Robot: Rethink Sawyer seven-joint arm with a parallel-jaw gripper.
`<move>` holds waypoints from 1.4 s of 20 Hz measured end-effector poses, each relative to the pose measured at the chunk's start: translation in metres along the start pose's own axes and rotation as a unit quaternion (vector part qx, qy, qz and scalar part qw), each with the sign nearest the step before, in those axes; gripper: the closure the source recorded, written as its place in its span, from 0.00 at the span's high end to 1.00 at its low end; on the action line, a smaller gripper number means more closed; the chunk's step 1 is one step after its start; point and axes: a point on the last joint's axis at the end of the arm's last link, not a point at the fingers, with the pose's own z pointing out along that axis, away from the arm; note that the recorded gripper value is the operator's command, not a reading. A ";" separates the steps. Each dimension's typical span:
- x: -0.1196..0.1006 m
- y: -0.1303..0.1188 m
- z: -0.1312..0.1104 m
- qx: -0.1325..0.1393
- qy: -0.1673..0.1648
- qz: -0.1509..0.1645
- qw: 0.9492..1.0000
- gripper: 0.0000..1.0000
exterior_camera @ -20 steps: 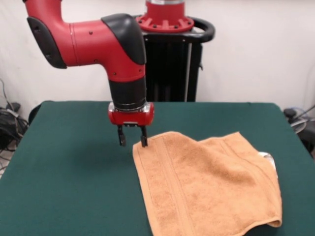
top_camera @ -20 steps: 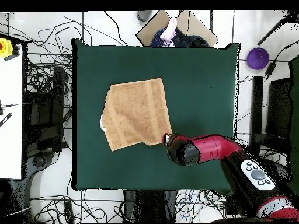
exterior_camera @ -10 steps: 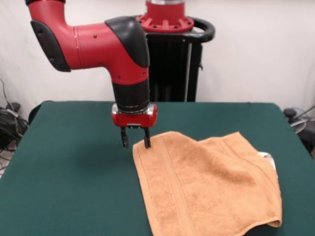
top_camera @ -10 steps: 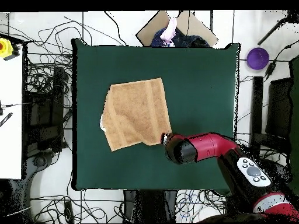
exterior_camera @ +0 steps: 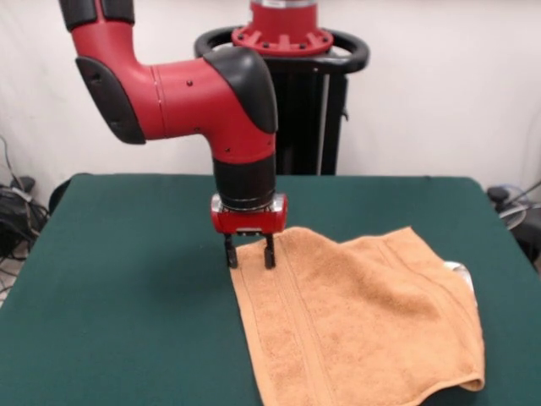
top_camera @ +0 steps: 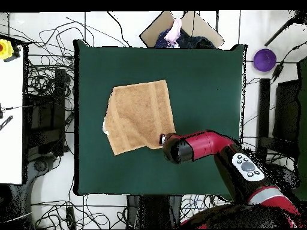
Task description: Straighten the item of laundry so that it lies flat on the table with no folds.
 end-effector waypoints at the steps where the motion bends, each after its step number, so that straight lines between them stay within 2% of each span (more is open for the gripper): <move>1: 0.000 0.000 0.000 0.003 0.001 -0.002 1.000 1.00; 9: 0.000 -0.001 0.000 0.005 0.001 -0.001 1.000 1.00; 20: 0.002 -0.024 -0.002 -0.009 0.000 0.037 0.999 1.00; 28: 0.002 -0.026 -0.002 -0.012 -0.004 0.041 0.999 1.00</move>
